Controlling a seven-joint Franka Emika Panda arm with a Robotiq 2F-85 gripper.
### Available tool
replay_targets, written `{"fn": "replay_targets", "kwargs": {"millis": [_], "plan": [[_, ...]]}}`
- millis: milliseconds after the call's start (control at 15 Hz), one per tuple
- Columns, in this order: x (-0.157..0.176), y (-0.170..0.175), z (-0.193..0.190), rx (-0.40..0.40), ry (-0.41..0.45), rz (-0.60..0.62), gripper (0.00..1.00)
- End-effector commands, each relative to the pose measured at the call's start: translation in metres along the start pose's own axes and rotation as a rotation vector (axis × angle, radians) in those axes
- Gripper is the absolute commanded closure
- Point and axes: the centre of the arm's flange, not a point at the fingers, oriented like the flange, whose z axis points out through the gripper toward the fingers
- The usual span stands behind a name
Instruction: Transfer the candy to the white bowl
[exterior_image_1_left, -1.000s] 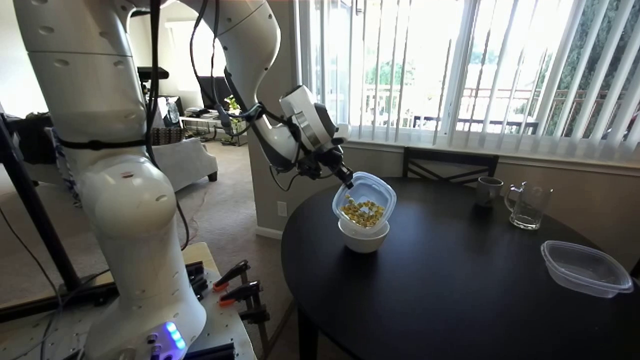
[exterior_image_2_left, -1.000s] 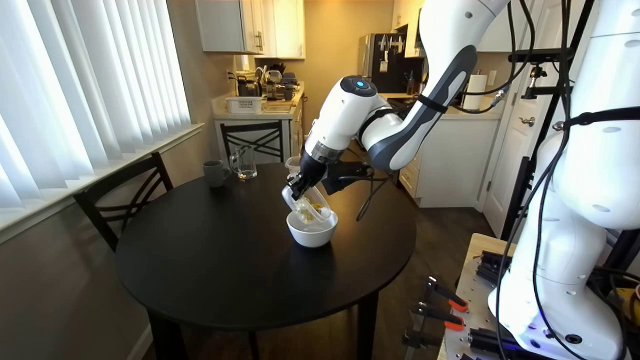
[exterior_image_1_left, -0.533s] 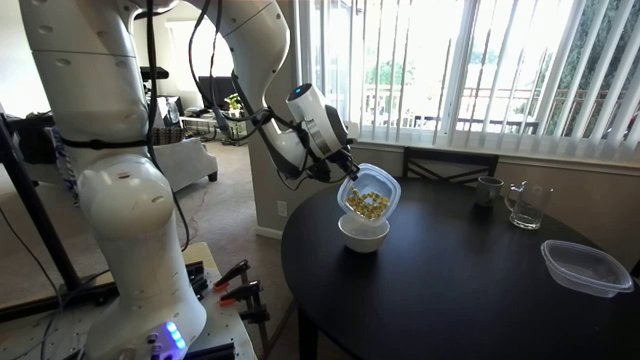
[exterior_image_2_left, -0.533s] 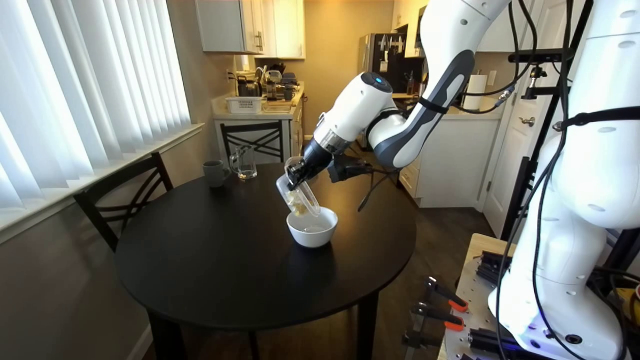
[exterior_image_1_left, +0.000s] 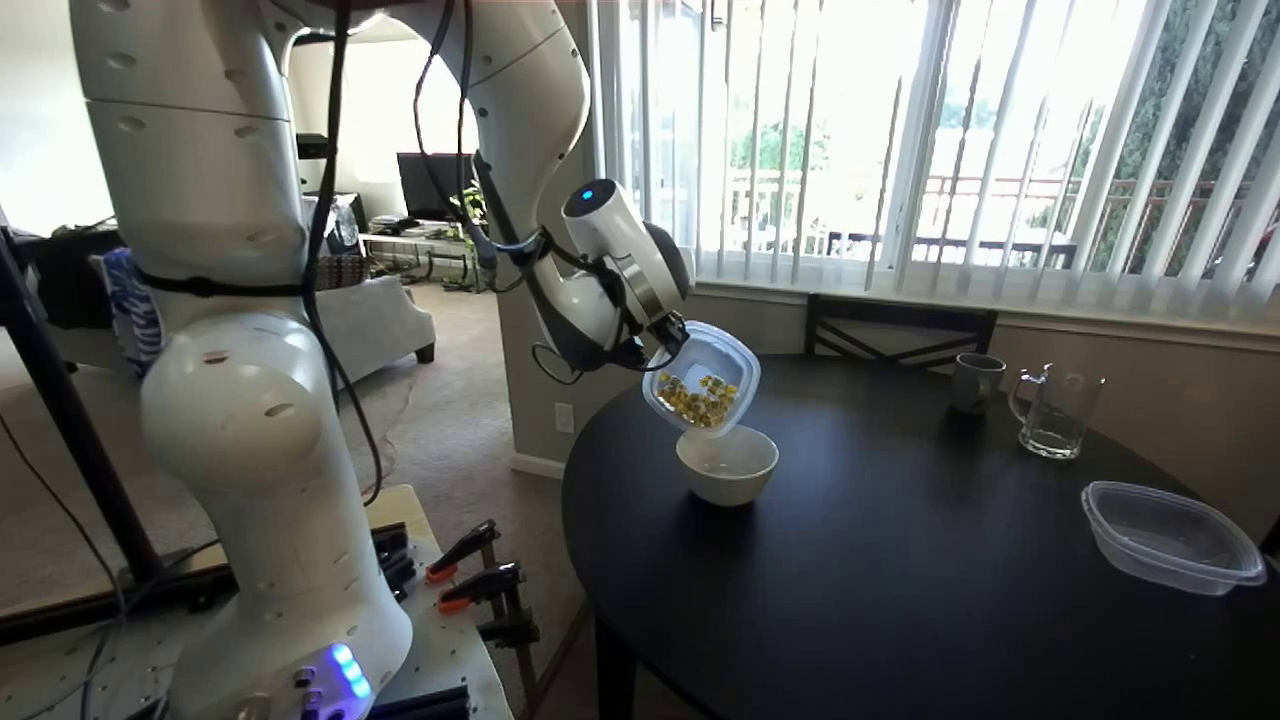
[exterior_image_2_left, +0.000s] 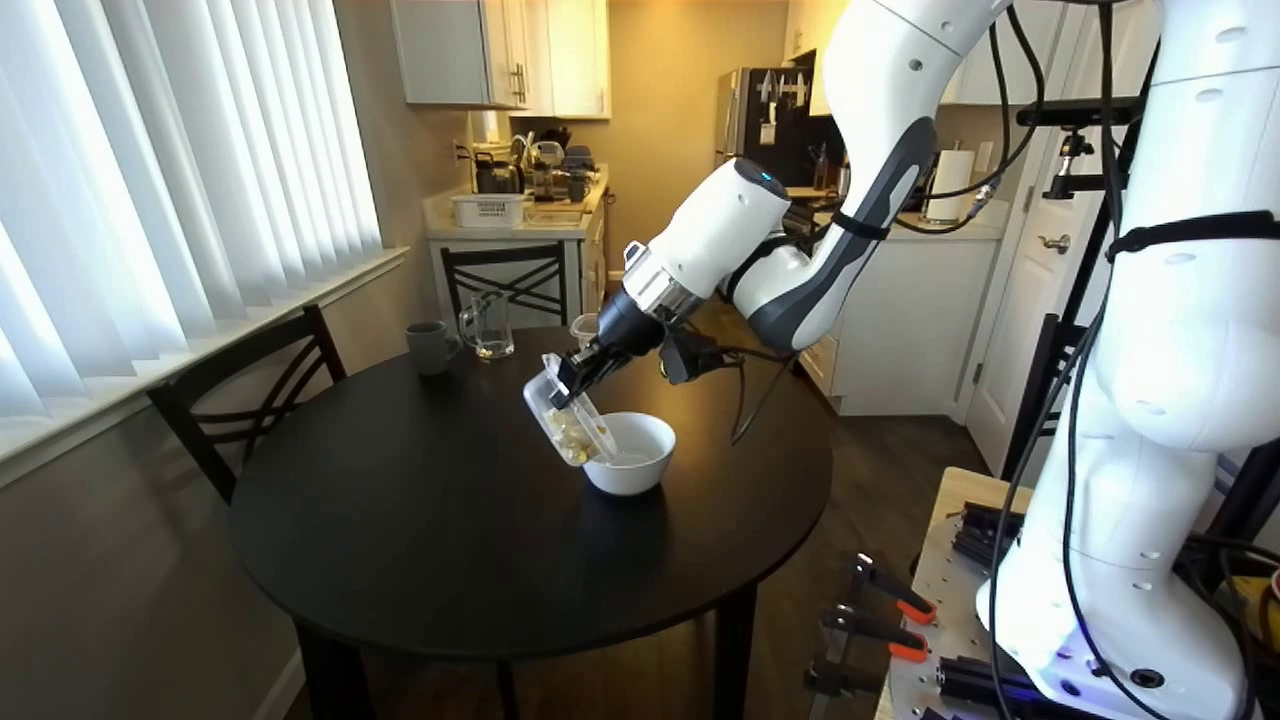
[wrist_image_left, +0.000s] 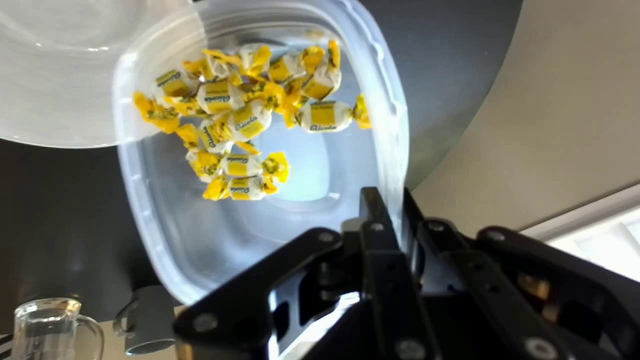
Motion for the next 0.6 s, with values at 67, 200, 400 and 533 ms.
{"fn": "replay_targets", "kwargs": {"millis": [67,200,400,533], "plan": [[0.006,0.021,-0.017,0.091,0.023,-0.002,0.98],[0.012,0.016,-0.020,0.080,0.046,0.007,0.98],[0.022,0.025,-0.022,0.021,0.084,0.054,0.98],[0.025,0.039,-0.026,-0.020,0.078,0.080,0.98]]}}
